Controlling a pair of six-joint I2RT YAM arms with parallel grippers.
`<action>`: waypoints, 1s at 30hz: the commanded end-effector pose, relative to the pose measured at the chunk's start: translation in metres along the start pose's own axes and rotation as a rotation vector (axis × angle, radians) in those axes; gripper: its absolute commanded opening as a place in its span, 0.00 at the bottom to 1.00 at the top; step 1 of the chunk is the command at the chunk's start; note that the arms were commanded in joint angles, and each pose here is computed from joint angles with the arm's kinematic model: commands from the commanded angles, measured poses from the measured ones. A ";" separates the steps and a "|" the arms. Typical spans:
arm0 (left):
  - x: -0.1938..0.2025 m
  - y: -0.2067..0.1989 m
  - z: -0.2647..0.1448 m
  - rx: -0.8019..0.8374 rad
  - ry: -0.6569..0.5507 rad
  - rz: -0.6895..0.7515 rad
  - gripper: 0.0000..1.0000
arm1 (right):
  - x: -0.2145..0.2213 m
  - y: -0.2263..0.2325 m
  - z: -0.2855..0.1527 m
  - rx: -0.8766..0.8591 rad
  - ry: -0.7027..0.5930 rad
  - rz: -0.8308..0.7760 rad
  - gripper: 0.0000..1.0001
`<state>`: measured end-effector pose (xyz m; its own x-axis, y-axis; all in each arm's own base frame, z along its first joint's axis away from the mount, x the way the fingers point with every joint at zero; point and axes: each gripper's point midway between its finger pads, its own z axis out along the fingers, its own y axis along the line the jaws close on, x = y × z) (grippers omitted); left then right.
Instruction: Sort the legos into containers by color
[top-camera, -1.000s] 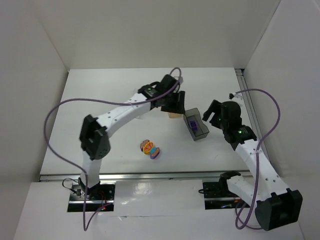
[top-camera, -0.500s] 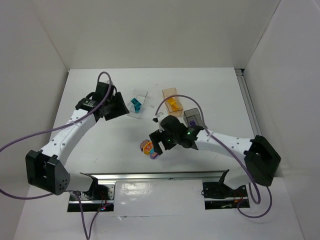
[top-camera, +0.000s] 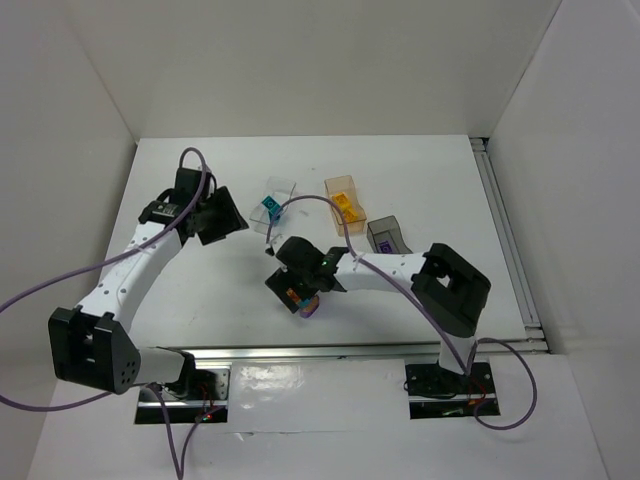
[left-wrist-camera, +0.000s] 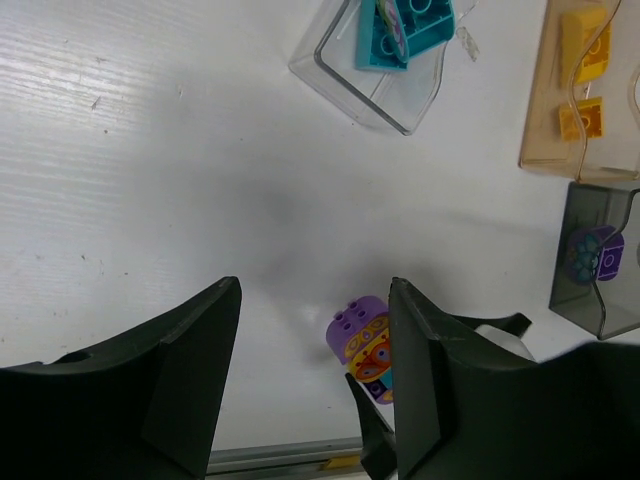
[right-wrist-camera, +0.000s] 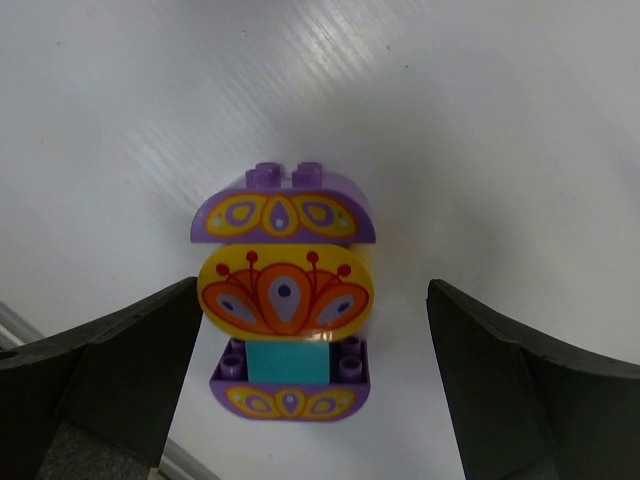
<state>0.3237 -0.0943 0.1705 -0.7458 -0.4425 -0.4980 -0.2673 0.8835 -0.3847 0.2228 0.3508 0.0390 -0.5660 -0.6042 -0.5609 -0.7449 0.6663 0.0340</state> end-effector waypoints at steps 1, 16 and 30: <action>-0.008 -0.004 -0.007 0.043 -0.034 -0.011 0.68 | -0.021 0.000 0.011 0.024 -0.041 -0.035 0.99; 0.019 -0.039 0.010 0.335 0.159 0.079 0.76 | -0.021 -0.002 -0.013 0.049 -0.155 -0.007 0.58; 0.101 -0.115 0.009 0.799 0.501 0.212 0.95 | -0.044 -0.010 -0.087 0.035 -0.385 -0.008 0.55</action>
<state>0.2867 -0.2196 0.1398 -0.9669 -0.0911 -0.2383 0.1429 0.5804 -0.8017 0.2192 0.3305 0.1265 -0.4185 -0.4324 -0.7987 -0.7390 0.6733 0.0227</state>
